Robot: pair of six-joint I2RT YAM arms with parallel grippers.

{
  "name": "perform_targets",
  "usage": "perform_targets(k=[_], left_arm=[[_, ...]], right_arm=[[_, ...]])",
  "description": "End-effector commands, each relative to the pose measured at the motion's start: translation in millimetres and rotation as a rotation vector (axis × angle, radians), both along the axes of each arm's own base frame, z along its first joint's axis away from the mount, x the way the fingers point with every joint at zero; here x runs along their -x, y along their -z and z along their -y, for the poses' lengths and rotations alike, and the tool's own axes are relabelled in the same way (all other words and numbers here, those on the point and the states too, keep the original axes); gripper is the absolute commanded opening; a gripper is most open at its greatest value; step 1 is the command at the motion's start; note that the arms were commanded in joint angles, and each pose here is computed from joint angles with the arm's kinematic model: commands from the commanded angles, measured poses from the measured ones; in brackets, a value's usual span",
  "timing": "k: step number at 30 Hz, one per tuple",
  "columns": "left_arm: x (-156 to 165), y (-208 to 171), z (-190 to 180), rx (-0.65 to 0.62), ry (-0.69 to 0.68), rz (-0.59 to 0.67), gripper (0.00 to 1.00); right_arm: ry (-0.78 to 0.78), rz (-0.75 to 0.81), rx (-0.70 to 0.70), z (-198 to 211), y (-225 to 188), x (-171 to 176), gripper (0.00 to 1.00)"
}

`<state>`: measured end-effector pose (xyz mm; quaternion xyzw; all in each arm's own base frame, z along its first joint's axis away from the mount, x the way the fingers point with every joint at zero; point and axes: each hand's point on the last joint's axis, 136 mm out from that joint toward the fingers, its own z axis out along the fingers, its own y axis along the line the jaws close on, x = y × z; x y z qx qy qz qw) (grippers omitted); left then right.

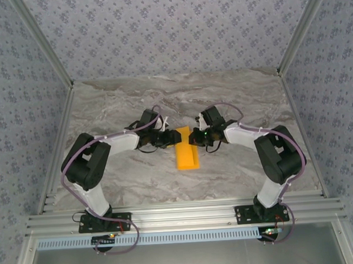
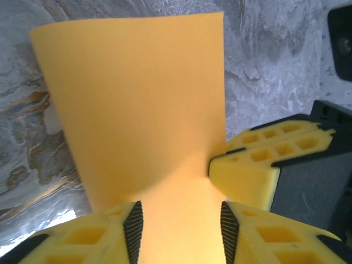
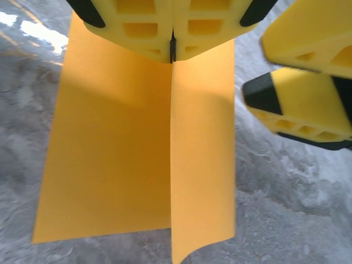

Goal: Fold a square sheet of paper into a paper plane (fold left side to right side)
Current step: First fold in half a square sheet of paper at the center of the table.

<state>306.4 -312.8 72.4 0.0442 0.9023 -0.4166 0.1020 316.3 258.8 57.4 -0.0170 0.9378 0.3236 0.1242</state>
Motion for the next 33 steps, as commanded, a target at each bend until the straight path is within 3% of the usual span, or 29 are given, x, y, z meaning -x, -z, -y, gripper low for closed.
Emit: perform_targets(k=[1,15,23,26,33], left_arm=[[2.0,-9.2,-9.6,-0.058,-0.006,0.035,0.49],[5.7,29.9,-7.2,-0.146,-0.058,-0.049,0.58],[9.5,49.6,-2.2,-0.214,-0.054,-0.079,0.53],[12.5,54.4,-2.7,-0.259,-0.041,-0.078,0.5],[17.5,66.6,-5.0,-0.327,-0.028,-0.096,0.47]], right_arm=[[-0.022,-0.005,0.14,12.7,14.9,1.1,0.07],[-0.009,-0.012,0.197,14.2,27.3,-4.5,0.1],[-0.01,-0.005,0.202,14.3,25.8,-4.4,0.12],[-0.006,0.01,0.205,15.7,19.6,-5.5,0.18],[0.045,0.106,0.256,35.0,-11.0,-11.5,0.42]])
